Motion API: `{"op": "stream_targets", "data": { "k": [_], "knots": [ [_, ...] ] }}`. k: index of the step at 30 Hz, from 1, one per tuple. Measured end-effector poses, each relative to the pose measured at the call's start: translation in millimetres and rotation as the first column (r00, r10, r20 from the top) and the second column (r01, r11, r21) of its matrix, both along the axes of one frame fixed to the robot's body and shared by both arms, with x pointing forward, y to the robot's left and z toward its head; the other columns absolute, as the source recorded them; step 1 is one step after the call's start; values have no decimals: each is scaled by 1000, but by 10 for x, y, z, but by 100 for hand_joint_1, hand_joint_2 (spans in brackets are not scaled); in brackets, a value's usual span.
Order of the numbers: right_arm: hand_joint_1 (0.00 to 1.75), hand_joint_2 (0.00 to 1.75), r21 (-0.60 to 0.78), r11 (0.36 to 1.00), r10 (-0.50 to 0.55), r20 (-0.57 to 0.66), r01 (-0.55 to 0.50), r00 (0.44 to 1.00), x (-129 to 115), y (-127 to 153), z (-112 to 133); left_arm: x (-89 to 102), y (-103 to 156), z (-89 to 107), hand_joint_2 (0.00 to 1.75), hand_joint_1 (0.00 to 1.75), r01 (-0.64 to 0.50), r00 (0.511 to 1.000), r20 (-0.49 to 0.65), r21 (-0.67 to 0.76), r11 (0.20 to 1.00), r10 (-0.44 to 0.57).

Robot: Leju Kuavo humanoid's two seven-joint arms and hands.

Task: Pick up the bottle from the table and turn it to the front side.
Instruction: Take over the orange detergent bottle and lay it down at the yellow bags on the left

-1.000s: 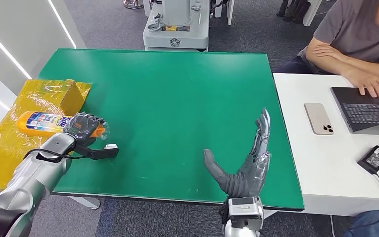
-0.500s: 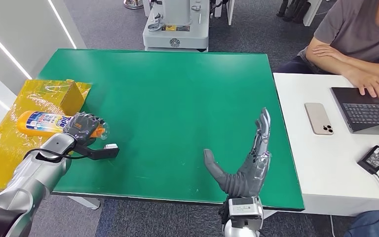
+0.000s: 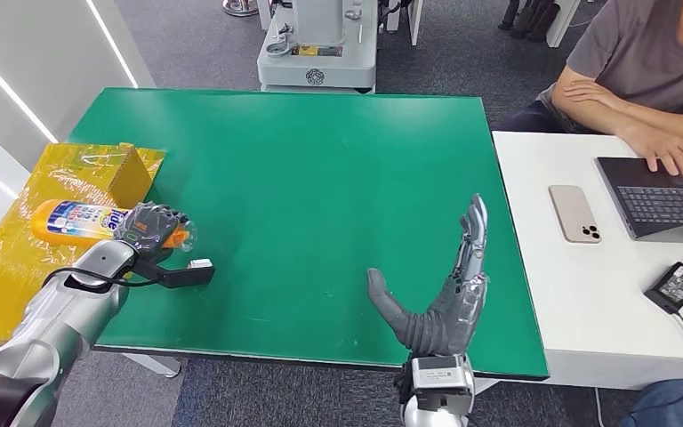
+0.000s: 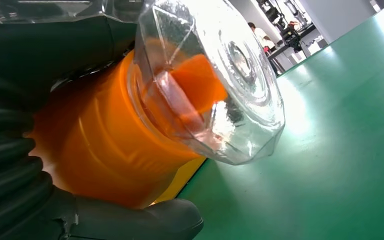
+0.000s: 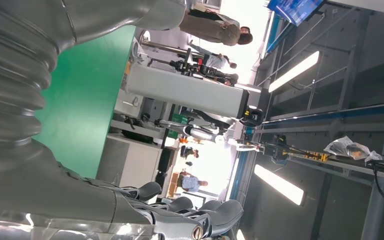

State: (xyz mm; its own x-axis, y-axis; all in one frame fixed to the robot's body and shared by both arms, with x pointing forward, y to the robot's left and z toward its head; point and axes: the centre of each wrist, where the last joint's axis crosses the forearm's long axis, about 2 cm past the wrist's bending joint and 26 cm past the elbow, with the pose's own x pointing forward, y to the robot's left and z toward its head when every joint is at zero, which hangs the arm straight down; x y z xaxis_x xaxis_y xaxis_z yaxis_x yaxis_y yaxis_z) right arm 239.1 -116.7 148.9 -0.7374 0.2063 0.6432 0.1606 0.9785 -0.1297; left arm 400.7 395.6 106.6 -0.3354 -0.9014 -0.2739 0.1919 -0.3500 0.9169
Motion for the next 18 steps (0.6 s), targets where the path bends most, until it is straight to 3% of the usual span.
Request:
{"op": "stream_targets", "data": {
  "k": [18],
  "knots": [
    [0,175,0,1000,0,0,0,1000,0,0,0,0,0,0,175,175,0,1000,0,0,1000,0]
  ]
}}
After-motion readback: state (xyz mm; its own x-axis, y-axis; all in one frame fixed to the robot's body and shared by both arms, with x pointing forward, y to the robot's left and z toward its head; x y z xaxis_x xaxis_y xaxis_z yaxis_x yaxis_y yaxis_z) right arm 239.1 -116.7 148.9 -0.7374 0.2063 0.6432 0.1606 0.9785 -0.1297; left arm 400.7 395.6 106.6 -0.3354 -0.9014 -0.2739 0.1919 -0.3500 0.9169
